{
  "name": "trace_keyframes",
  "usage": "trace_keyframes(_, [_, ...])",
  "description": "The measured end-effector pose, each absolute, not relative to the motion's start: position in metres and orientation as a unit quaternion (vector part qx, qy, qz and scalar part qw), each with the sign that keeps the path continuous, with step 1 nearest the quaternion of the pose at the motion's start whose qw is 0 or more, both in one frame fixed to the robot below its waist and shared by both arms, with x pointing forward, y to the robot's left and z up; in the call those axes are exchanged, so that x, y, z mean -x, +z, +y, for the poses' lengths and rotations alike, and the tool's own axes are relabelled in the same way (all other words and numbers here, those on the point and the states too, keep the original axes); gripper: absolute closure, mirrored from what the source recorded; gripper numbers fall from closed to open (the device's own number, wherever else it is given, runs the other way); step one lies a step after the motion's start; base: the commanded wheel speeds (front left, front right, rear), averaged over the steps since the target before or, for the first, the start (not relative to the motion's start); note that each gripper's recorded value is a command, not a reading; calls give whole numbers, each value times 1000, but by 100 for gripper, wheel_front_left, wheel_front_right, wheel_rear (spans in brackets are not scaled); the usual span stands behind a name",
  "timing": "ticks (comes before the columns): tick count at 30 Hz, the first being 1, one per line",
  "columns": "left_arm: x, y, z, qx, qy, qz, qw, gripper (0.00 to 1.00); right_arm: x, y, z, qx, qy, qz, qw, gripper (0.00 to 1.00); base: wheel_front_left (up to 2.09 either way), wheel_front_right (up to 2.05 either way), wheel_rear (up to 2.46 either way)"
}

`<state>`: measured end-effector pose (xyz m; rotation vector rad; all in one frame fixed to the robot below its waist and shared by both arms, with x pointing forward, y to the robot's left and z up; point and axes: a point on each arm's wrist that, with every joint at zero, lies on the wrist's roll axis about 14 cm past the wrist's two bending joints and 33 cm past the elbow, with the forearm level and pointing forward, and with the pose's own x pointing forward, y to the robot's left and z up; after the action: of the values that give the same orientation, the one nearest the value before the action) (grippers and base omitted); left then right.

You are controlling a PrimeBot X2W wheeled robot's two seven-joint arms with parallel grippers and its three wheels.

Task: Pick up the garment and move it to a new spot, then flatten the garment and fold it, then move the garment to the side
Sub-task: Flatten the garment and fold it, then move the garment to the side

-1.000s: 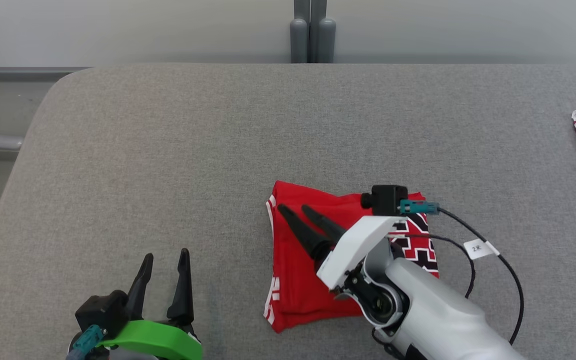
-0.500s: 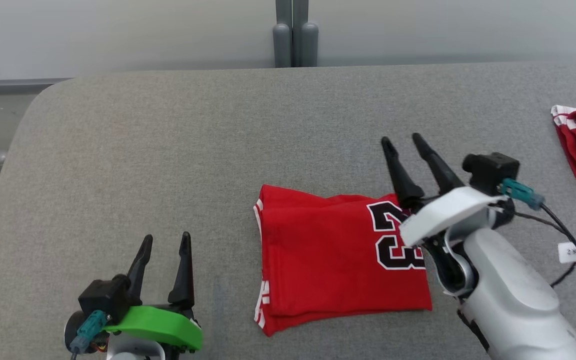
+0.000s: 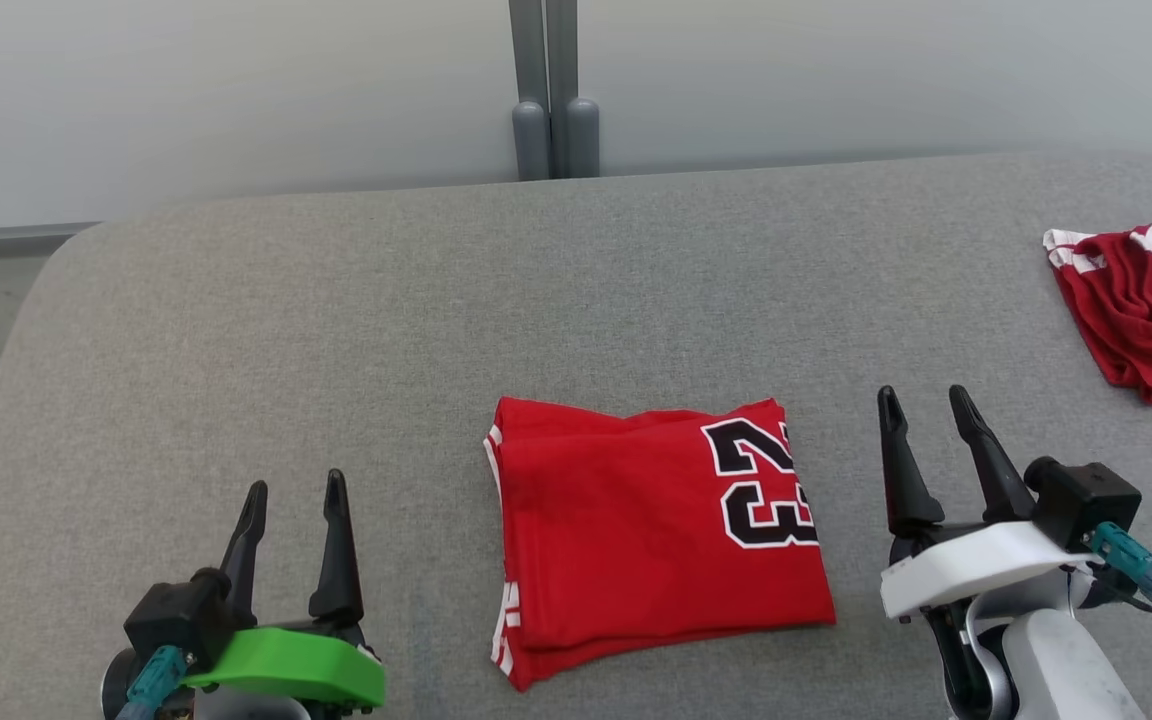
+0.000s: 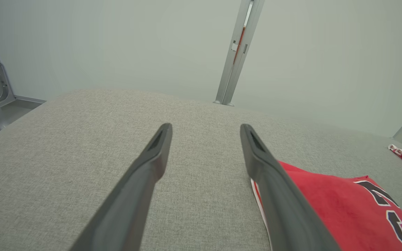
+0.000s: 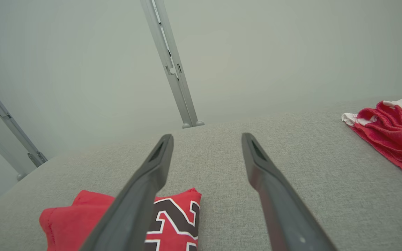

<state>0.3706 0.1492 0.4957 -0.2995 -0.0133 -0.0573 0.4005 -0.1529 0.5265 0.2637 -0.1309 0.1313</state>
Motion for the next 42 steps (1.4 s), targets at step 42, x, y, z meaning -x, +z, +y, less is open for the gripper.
trace_keyframes(42, [-340,477,171,150,10,6,989,0,-393,442,-119,-110,113,135,978,0,0,0,0])
